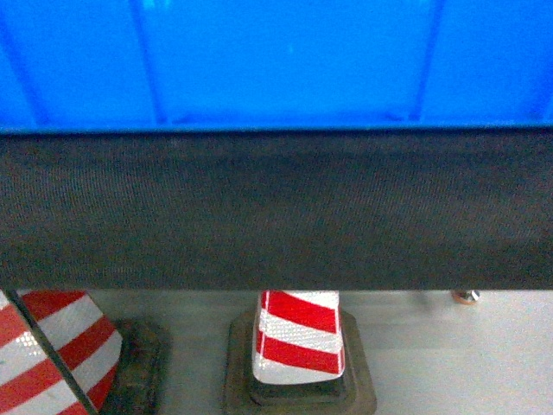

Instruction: Place box next to blue box on left shelf

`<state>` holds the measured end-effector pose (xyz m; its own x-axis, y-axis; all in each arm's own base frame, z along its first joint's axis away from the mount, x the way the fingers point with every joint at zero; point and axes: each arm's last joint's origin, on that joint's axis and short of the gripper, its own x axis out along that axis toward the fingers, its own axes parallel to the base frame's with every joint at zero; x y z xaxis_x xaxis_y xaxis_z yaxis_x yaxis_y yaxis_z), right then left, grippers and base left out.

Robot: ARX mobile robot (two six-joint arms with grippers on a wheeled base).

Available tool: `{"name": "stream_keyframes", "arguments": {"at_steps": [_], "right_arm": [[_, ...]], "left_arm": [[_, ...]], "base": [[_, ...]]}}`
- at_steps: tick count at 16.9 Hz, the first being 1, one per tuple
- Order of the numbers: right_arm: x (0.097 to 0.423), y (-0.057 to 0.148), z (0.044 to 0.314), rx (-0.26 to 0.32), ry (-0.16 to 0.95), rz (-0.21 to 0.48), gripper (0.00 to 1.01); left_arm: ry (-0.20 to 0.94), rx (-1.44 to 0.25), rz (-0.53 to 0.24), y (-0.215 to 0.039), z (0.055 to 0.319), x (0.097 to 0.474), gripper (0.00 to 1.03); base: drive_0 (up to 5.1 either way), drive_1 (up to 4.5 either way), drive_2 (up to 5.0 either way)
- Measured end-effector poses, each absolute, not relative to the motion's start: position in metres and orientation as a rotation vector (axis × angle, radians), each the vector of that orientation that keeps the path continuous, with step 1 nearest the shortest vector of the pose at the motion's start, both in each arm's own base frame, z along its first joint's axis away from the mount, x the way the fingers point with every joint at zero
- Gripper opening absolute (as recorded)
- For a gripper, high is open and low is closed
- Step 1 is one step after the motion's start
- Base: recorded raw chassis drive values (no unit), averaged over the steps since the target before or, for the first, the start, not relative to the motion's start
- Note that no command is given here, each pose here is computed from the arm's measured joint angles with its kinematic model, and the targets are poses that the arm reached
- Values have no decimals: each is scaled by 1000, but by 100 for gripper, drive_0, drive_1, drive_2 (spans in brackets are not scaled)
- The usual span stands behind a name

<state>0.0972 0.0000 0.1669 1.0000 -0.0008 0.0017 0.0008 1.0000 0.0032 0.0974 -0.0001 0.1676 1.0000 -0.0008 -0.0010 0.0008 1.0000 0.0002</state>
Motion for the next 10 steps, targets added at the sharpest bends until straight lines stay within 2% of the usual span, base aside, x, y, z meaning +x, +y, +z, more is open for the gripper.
{"name": "stream_keyframes", "arguments": {"at_steps": [10], "right_arm": [[97,0,167,2,-5,0,98]], "left_arm": [[-1,1,-1,0,168,97,98]], "base": [[0,0,0]]}}
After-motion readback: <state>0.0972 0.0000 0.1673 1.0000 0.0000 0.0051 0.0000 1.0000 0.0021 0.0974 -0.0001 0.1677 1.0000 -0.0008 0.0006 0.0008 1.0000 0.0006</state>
